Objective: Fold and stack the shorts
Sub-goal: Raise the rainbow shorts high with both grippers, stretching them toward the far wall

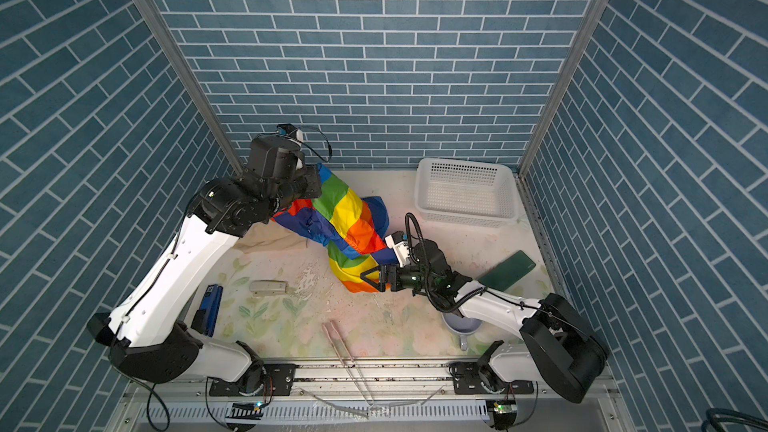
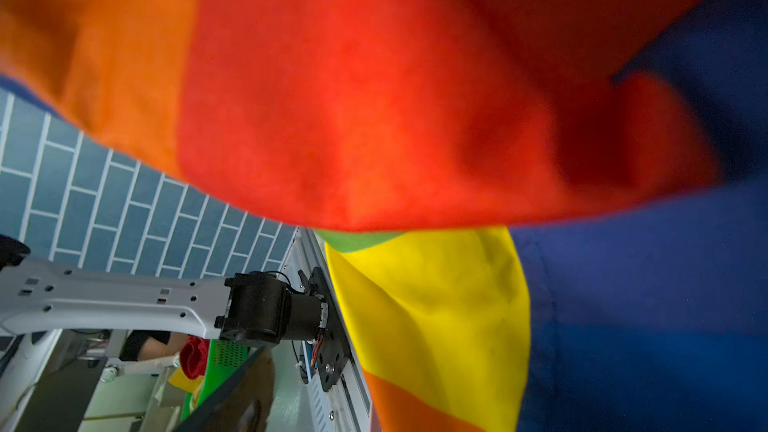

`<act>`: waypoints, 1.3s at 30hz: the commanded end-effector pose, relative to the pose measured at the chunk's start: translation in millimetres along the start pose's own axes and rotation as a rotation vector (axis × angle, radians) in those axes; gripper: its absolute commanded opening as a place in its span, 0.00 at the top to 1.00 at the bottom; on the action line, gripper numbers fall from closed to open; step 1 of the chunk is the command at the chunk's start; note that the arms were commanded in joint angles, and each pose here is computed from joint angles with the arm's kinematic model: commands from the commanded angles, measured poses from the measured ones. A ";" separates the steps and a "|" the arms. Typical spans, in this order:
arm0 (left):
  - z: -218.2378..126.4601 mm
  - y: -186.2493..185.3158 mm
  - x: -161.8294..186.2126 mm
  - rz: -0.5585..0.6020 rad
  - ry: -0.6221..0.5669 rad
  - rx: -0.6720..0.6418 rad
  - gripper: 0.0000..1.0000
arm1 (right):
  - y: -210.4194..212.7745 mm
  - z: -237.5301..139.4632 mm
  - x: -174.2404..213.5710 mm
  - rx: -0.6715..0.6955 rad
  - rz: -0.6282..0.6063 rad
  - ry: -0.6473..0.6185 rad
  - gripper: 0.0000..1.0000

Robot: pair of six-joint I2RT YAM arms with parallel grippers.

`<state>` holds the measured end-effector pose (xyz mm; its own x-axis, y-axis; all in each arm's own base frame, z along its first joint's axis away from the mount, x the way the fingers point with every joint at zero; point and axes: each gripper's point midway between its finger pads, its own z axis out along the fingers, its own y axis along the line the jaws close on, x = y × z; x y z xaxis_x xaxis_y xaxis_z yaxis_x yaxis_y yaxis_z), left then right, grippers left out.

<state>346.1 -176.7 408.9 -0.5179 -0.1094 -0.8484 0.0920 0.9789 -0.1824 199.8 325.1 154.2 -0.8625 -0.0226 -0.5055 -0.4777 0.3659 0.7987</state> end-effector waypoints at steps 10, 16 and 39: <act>-13.4 62.2 -26.6 -0.139 -0.012 -0.008 1.00 | -17.6 -105.4 -79.7 0.163 -0.064 -0.207 1.00; -12.8 95.2 -24.1 -0.219 0.001 -0.029 1.00 | 7.3 -176.1 -113.7 0.397 -0.283 -0.382 1.00; 116.3 77.7 -28.6 -0.401 0.250 0.164 1.00 | 31.2 -161.7 -293.6 0.046 -0.208 -0.433 1.00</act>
<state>466.1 -113.9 322.7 -0.7621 -0.3949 -0.5130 -0.0876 0.8480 -0.5227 399.0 186.1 291.5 -0.6841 0.2123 -0.6978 -0.4800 0.5894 0.6498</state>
